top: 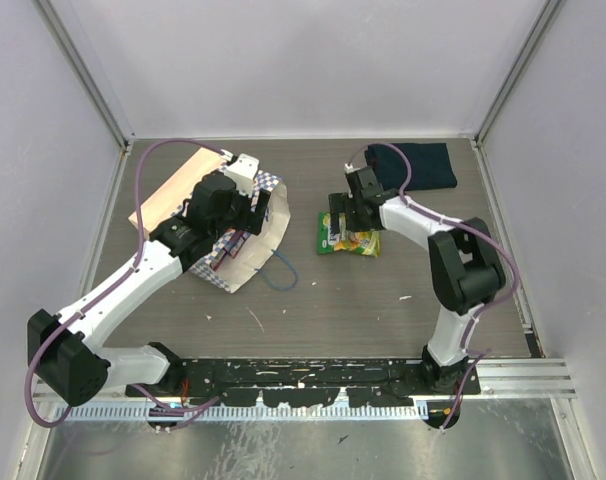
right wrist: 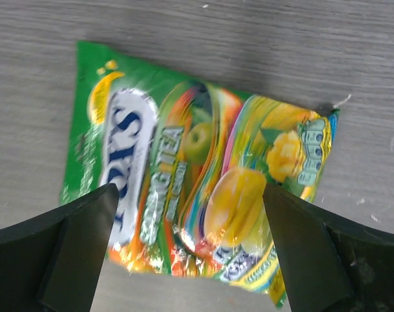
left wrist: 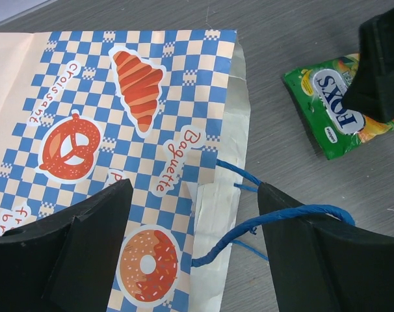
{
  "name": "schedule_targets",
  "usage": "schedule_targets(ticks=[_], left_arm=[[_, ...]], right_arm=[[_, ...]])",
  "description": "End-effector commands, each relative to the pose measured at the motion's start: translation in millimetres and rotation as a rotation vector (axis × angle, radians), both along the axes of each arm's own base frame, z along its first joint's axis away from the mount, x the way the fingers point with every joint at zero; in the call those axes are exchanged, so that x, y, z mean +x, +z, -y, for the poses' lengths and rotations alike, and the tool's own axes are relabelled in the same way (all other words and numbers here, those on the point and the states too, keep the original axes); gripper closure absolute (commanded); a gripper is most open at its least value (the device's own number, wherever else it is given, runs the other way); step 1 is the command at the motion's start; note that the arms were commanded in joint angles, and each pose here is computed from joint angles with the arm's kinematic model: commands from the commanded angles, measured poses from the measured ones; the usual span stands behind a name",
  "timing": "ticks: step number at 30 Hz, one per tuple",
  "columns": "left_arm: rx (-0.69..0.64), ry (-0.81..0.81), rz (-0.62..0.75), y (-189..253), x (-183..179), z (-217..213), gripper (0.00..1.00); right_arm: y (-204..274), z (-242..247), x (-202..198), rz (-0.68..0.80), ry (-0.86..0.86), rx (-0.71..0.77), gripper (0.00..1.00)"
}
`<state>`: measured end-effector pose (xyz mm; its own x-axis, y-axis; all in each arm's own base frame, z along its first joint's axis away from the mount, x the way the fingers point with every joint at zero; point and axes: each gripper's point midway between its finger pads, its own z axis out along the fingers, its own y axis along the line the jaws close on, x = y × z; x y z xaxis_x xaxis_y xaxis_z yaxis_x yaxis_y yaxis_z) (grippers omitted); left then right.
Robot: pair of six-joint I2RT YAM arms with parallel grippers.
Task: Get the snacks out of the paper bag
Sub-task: Place the snack at the center of the board, then move the snack to the center of the board.
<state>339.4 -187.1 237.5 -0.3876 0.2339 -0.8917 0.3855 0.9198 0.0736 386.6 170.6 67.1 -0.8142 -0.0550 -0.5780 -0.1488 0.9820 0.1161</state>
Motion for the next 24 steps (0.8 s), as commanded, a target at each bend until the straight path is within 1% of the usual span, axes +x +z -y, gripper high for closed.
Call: schedule_targets(ticks=[1, 5, 8, 12, 14, 16, 18, 20, 22, 24], left_arm=[[-0.041, -0.016, 0.073, 28, 1, 3, 0.20], [-0.030, -0.002, 0.074, 26, 0, -1, 0.20], [-0.017, 0.008, 0.077, 26, 1, -3, 0.20], [-0.009, 0.012, 0.071, 22, 5, -2, 0.20], [-0.007, 0.012, 0.066, 21, 7, -1, 0.20], [-0.003, 0.013, 0.061, 19, 8, 0, 0.20], [-0.004, 0.014, 0.058, 19, 9, 0, 0.20], [-0.005, 0.011, 0.055, 18, 9, 1, 0.20], [-0.009, 0.008, 0.054, 18, 8, 2, 0.20], [-0.008, 0.007, 0.054, 19, 8, 2, 0.19]], right_arm=[[-19, 12, 23, -0.014, -0.045, -0.093, 0.00], [-37, 24, 10, -0.054, -0.116, -0.155, 0.00], [-45, 34, -4, -0.075, -0.207, -0.206, 0.00], [-58, 38, -25, -0.147, -0.421, -0.174, 0.00], [-60, 37, -32, -0.189, -0.559, -0.160, 0.00], [-64, 33, -44, -0.264, -0.696, -0.135, 0.00], [-67, 30, -50, -0.313, -0.844, -0.098, 0.00], [-69, 16, -53, -0.351, -0.963, 0.010, 0.00], [-67, -4, -48, -0.386, -1.029, 0.139, 0.00], [-55, -25, -33, -0.387, -1.031, 0.256, 0.00]])
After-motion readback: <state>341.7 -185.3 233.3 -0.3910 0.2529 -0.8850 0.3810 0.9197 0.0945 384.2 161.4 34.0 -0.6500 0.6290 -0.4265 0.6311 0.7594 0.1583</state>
